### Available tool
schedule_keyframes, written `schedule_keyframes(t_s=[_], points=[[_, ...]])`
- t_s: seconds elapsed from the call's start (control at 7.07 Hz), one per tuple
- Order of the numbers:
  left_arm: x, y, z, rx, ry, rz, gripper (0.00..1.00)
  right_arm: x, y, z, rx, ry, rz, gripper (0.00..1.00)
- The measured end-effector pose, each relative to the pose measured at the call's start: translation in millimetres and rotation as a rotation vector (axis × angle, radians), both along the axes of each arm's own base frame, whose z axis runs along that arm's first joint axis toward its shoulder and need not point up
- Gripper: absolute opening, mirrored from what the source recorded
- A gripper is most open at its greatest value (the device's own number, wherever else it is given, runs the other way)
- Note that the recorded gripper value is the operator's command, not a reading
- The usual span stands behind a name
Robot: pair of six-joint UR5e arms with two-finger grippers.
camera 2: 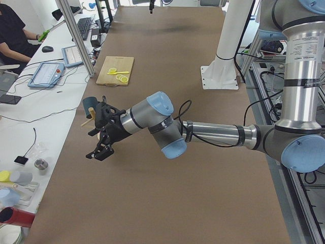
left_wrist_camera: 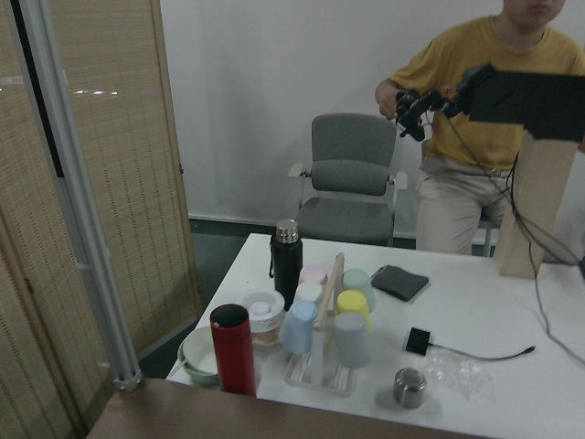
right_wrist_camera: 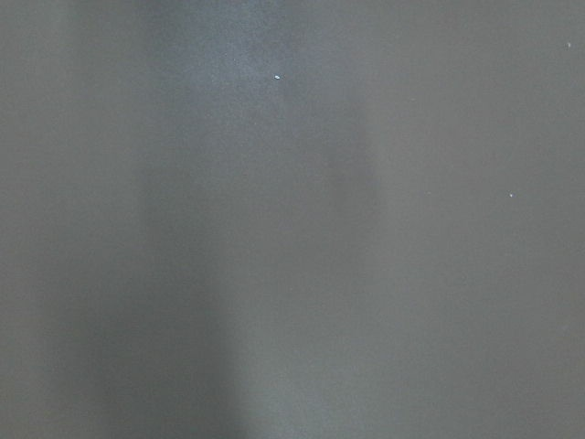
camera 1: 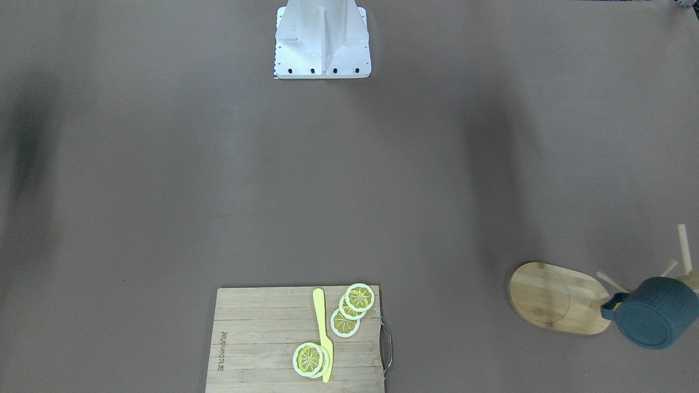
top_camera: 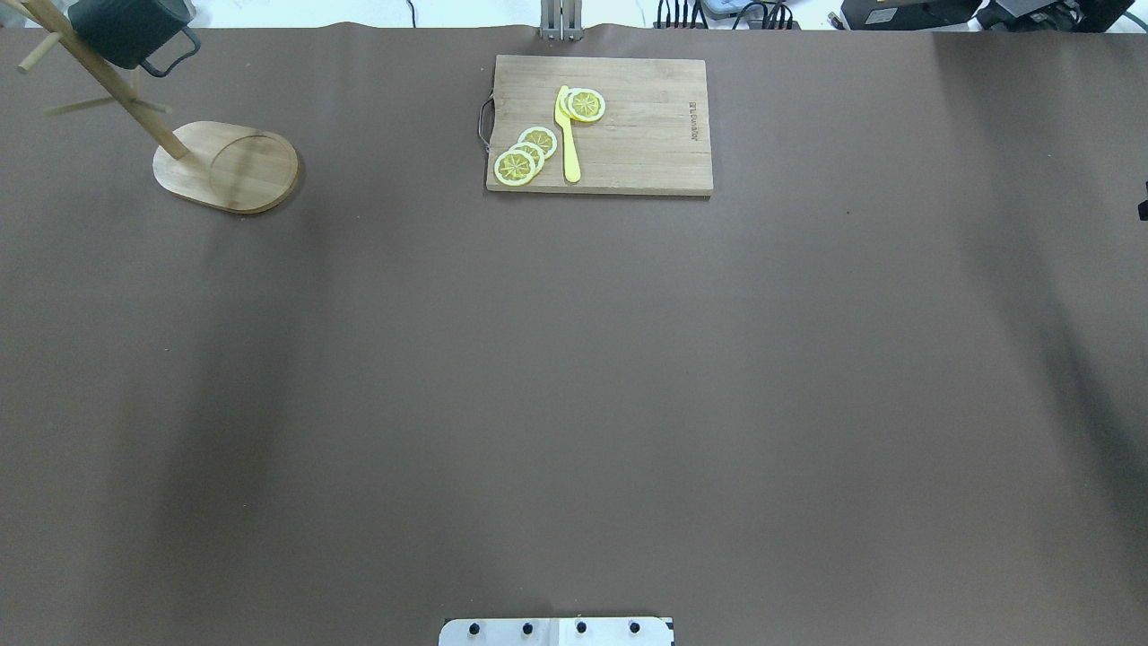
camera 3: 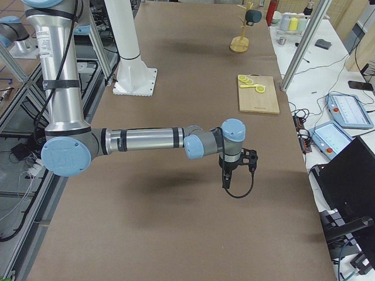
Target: Hang cup on storage rack
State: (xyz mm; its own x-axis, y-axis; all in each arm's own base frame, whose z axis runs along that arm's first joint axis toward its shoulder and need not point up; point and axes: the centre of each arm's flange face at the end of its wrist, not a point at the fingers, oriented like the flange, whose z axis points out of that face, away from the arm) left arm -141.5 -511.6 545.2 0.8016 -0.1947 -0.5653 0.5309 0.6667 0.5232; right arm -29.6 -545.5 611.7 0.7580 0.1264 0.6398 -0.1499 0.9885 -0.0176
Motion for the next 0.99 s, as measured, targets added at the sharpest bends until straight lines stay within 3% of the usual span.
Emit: schedule_keyframes(t_s=[0.14, 0.57, 0.99], points=[[3.2, -7.5, 8.6, -0.109, 0.003, 0.099, 0.98, 0.0, -0.6, -0.7, 0.0, -0.001, 0.002, 1.0], [28.3, -24.5, 12.4, -0.345, 0.142, 0.341, 0.98, -0.8, -0.7, -3.9, -0.015, -0.037, 0.003, 1.0], [48.5, -23.3, 17.9, -0.416, 0.22, 0.412, 0.98, 34.6, 7.5, -4.9, -0.088, -0.155, 0.062, 1.0]])
